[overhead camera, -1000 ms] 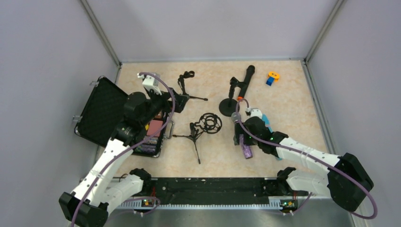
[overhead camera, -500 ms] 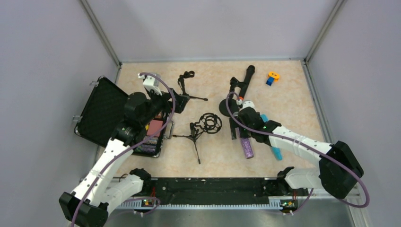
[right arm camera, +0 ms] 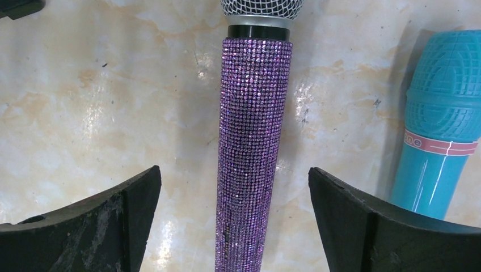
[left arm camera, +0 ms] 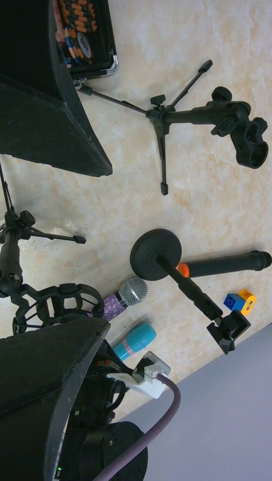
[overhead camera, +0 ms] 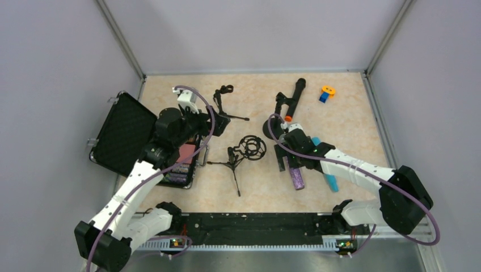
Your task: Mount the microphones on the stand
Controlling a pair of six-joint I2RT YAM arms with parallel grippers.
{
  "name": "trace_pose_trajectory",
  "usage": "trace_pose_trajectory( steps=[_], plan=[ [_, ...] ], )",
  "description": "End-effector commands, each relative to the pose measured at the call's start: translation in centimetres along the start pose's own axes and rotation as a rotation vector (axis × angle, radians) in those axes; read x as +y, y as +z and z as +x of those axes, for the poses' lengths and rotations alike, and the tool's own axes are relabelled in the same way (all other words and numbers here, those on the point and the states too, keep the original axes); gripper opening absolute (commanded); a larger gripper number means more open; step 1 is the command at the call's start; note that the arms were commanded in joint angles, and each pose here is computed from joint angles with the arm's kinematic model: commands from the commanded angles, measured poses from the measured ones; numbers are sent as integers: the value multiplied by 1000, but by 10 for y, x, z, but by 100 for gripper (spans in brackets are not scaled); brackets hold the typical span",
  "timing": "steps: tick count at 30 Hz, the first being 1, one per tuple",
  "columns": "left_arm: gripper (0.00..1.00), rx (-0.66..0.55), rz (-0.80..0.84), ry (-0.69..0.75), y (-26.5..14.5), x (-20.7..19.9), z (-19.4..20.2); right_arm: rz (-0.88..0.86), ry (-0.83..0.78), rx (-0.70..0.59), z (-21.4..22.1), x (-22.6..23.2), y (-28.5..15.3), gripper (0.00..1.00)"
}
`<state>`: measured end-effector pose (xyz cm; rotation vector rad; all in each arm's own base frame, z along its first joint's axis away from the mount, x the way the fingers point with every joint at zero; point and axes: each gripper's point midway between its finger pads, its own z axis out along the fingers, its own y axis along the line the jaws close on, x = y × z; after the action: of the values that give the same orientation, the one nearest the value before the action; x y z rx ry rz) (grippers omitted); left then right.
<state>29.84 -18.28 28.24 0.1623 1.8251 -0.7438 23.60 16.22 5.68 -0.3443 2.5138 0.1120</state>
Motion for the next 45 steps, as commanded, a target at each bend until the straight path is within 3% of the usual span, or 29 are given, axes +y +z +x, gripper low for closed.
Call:
trace_pose_trajectory(
  steps=[1, 8, 20, 31, 33, 37, 41, 45],
  plan=[
    [99, -30, 43, 8, 0, -9, -9, -33, -13, -20, -16, 5, -4, 99],
    [99, -23, 55, -7, 0, -11, -6, -43, -35, 6, -19, 10, 3, 93],
    [99, -26, 52, -13, -7, -11, -3, 103, 0, 45, -36, -14, 29, 77],
    [99, -25, 49, -14, -8, -10, -2, 72, -23, 119, -17, -11, 59, 62],
    [99, -29, 52, -14, -10, -12, -3, 58, -23, 132, -14, -9, 62, 54],
    [99, -41, 44, -9, -13, -10, -5, 43, -19, 124, -16, -7, 61, 23],
    [99, -48, 36, -7, -13, -9, -6, 37, -14, 103, -24, -6, 55, 0],
    [99, -40, 40, -10, -12, -10, -5, 31, -8, 56, -39, -5, 46, 0]
  ],
)
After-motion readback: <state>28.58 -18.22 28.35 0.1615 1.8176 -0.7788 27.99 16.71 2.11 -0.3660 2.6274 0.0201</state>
